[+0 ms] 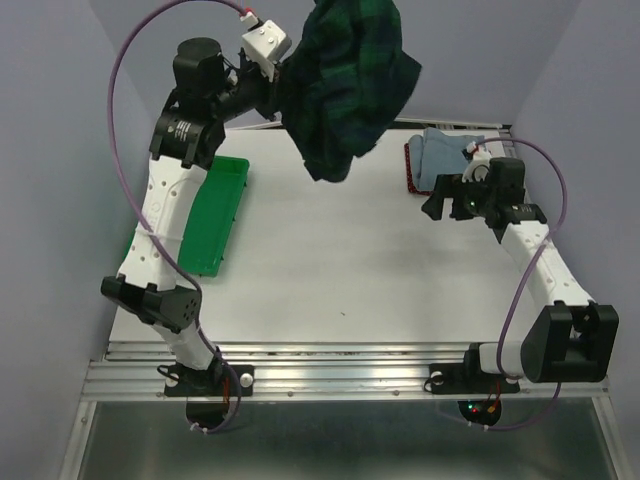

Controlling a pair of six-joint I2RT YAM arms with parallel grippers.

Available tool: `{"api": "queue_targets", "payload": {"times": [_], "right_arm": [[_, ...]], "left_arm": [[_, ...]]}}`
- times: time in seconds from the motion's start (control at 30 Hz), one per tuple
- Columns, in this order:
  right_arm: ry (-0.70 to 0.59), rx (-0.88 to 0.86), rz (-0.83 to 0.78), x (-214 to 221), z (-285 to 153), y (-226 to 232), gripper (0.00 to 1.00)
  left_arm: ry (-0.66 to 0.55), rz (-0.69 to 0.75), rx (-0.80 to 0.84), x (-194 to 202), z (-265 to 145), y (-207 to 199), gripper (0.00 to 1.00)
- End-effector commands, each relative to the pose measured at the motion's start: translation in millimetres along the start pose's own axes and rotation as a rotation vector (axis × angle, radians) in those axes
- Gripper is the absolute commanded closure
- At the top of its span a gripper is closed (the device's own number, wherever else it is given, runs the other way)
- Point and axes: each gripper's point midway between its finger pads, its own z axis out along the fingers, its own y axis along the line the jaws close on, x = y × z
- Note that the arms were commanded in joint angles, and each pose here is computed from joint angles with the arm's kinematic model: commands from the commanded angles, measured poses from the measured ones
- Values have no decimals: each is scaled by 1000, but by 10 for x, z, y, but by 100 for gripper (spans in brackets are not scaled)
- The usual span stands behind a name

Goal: Fold and stack the skirts
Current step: Move the skirt to the center of the board

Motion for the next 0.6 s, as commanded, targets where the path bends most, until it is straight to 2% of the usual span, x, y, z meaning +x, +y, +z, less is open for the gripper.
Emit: {"api": "queue_targets", "payload": {"times": [0.0, 0.07, 0.1, 0.17, 0.2, 0.27, 0.37, 0.43, 0.5, 0.57], "right_arm": [[-128, 95, 7, -484, -129, -206, 0], [-135, 121, 23, -513, -159, -332, 0], [-140, 150, 40, -517, -199, -467, 0], [-128, 147, 44, -465, -212, -572, 0], [-118, 157, 29, -416, -231, -667, 0], [-92, 134, -5, -341, -207, -651, 0], [-23, -44, -40, -147, -183, -365, 1], [3, -109, -26, -74, -175, -262, 2], [33, -175, -6, 15, -154, -168, 3], [49, -226, 10, 68, -144, -94, 6]], "left_arm": [[18, -20, 227, 437, -12, -489, 100], [73, 9, 304, 793, -21, -677, 100], [167, -19, 336, 1273, 11, -786, 100], [271, 21, 400, 1830, -3, -926, 100], [383, -15, 432, 2358, -20, -1042, 100], [504, -51, 463, 2898, -76, -1138, 100], [700, -170, 499, 3726, -167, -1311, 100], [722, -194, 506, 3820, -183, -1347, 100], [725, -195, 479, 3813, -135, -1320, 94], [689, -165, 429, 3621, -36, -1190, 81]]}}
